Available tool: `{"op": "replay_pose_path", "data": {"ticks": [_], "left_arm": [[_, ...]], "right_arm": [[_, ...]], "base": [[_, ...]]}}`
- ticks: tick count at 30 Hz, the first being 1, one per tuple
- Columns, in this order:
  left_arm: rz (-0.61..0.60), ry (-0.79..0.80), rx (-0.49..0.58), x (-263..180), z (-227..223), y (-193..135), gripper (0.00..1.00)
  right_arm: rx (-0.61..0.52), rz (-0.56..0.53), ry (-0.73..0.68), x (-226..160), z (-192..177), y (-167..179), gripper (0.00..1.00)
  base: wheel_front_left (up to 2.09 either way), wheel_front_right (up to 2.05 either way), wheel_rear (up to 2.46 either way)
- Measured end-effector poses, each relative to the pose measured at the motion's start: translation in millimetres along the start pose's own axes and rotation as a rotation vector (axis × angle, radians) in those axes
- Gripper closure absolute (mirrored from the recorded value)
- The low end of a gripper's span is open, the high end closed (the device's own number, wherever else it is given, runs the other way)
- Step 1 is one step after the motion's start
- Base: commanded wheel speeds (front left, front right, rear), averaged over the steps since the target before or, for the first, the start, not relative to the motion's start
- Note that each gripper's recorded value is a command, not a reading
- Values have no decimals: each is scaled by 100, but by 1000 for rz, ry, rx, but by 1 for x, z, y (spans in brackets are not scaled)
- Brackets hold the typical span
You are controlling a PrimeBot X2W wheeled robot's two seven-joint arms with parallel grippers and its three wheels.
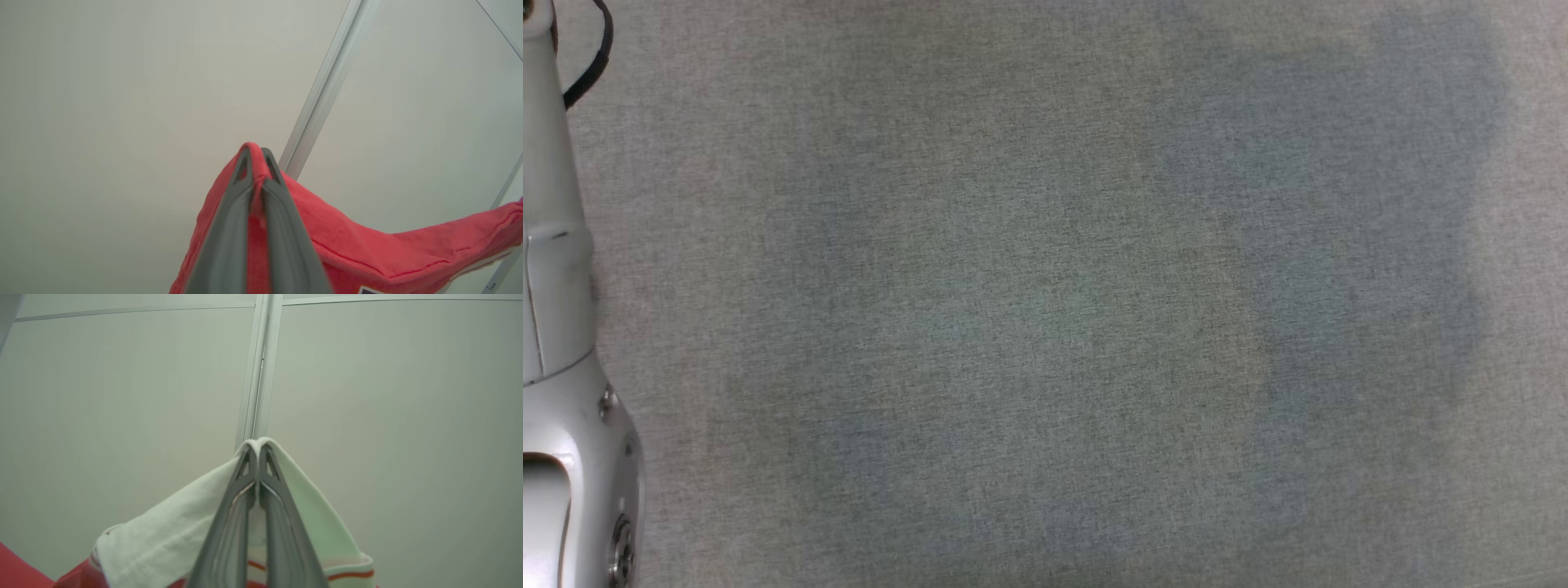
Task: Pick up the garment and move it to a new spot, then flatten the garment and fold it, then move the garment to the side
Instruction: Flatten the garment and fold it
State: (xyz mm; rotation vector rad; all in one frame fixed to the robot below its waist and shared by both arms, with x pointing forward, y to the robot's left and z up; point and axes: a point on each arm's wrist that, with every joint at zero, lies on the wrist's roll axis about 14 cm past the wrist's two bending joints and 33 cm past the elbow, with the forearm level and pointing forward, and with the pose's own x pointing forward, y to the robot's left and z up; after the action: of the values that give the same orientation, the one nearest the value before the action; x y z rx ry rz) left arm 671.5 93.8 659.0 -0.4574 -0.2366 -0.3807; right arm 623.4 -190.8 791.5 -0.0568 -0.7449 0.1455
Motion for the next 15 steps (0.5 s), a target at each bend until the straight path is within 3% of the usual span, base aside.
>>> {"op": "replay_pose_path", "data": {"ticks": [3,6,11,15], "left_arm": [[-16,-4,-13,1,-11,1,100],[10,65,-17,-11,-48,16,100],[95,219,-66,-58,-123,43,100],[147,418,-85,-120,-179,51,100]], "right_arm": [[-27,29,69,-8,-23,4,100],[-42,52,234,-39,-74,7,100],[34,57,591,-131,-159,15,100],[79,42,801,-205,-181,16,100]], "base": [[0,0,0],[0,0,0],[0,0,0],[0,0,0]]}}
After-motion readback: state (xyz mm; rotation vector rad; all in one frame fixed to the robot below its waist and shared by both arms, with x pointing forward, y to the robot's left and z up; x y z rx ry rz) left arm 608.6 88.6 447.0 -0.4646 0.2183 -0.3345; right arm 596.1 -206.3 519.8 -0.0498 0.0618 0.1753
